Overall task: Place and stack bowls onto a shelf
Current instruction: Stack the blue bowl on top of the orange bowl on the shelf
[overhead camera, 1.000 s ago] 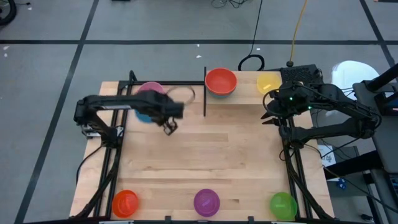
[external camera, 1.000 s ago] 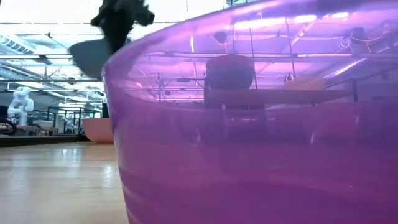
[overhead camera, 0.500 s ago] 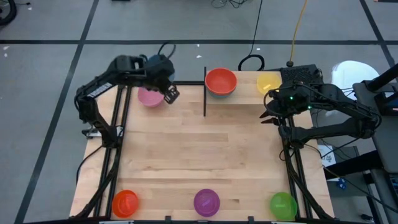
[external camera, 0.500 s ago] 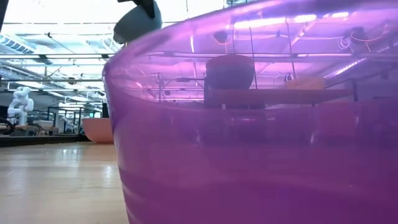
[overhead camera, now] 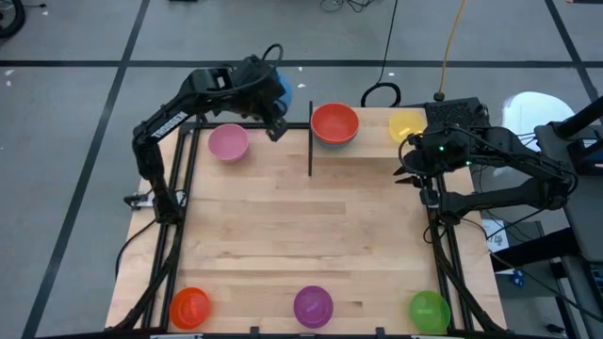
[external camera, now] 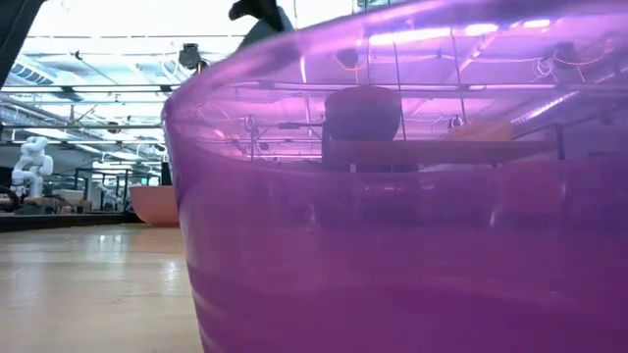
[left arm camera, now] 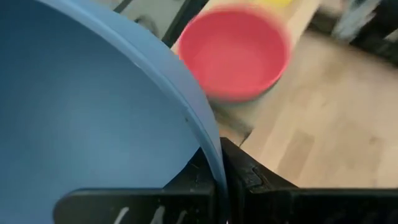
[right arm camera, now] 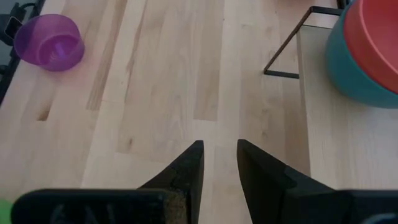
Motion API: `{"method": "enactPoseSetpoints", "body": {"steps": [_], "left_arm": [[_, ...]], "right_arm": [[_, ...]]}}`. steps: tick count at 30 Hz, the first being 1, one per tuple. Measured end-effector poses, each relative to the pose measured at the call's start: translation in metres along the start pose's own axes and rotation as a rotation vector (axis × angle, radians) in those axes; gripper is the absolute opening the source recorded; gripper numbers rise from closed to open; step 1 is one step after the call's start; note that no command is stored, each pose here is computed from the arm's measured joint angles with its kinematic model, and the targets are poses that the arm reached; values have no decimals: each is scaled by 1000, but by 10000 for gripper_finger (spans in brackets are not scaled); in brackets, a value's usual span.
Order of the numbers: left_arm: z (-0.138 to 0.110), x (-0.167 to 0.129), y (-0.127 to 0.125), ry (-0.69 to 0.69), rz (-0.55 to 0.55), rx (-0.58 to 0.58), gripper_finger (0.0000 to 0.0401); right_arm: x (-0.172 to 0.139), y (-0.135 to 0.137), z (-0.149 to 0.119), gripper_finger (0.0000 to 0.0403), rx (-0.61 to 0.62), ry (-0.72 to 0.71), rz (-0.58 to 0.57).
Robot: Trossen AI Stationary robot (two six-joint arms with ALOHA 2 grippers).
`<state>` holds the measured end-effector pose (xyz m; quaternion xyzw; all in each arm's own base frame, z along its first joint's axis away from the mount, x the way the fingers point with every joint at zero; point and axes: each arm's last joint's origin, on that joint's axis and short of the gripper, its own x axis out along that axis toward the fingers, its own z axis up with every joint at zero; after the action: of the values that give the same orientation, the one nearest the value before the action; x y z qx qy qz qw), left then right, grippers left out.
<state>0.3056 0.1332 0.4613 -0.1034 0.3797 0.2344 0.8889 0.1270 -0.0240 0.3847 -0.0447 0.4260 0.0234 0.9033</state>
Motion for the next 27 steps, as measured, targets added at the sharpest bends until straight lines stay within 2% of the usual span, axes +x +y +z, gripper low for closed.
{"method": "enactPoseSetpoints", "body": {"steps": [5, 15, 27], "left_arm": [[17, 8, -1, -127, -114, 18, 4], [34, 31, -5, -230, -180, 46, 4], [34, 99, -14, -130, -297, 58, 4]], "right_arm": [[0, -1, 0, 89, -1, 6, -18], [0, -1, 0, 89, 0, 6, -19], [0, -1, -1, 89, 0, 12, -42]]}}
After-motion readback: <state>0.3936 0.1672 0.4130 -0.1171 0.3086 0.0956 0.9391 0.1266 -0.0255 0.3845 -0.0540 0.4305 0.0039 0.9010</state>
